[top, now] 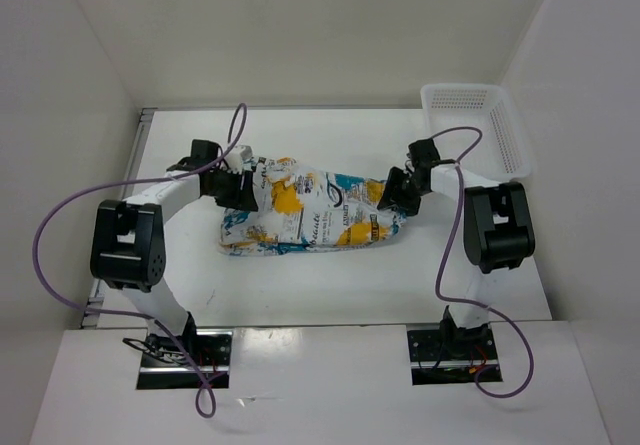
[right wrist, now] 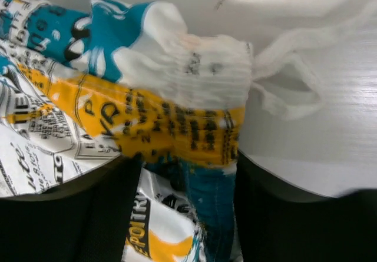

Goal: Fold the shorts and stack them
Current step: Fold the shorts

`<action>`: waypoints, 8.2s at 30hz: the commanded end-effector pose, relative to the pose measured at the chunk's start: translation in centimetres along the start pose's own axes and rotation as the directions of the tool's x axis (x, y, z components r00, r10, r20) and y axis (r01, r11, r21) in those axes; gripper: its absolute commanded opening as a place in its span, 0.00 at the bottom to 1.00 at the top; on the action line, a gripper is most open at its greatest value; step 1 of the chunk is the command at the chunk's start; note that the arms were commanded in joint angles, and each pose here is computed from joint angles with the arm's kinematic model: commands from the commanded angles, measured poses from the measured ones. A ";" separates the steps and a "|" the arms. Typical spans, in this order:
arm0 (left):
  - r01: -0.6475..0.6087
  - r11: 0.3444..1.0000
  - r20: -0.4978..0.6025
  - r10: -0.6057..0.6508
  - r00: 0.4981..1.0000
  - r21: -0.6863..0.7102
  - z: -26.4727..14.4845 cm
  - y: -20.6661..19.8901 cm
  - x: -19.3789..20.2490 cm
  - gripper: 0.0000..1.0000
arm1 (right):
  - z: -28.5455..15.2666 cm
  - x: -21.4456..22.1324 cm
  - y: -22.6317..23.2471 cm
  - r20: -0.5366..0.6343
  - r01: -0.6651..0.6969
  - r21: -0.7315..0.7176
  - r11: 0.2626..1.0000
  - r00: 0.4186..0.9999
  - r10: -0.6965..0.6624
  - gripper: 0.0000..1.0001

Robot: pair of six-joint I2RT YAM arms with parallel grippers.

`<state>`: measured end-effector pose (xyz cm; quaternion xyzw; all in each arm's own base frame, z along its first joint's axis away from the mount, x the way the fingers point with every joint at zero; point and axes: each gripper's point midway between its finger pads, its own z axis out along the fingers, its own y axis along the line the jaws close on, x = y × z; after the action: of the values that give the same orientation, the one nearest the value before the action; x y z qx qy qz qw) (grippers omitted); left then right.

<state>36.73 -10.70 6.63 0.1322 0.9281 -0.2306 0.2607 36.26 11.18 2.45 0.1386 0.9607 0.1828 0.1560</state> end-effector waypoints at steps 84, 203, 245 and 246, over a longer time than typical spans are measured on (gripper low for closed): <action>-0.126 0.978 -0.009 0.129 0.992 0.169 7.4 -4.2 2.1 0.41 | -4.3 3.4 28.9 0.170 0.352 -0.077 0.933 0.927 -0.335 0.39; -0.050 0.975 -0.029 0.058 0.998 0.217 6.1 -3.3 4.8 0.32 | -1.3 6.9 28.6 0.225 0.505 0.024 0.863 0.838 -0.497 0.01; -0.241 0.953 0.251 0.191 0.949 0.185 -4.7 -8.6 -8.1 0.28 | -11.2 -1.8 21.1 0.406 0.248 -0.077 0.966 0.892 -0.197 0.46; -0.264 0.943 0.259 0.208 0.943 0.203 -3.8 -9.3 -8.5 0.28 | -11.1 -2.2 20.1 0.401 0.231 -0.070 0.970 0.897 -0.184 0.40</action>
<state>38.00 -14.13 14.97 0.1827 0.8736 -0.2907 0.3448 37.80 28.39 21.56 0.0142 0.9069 0.1969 0.3723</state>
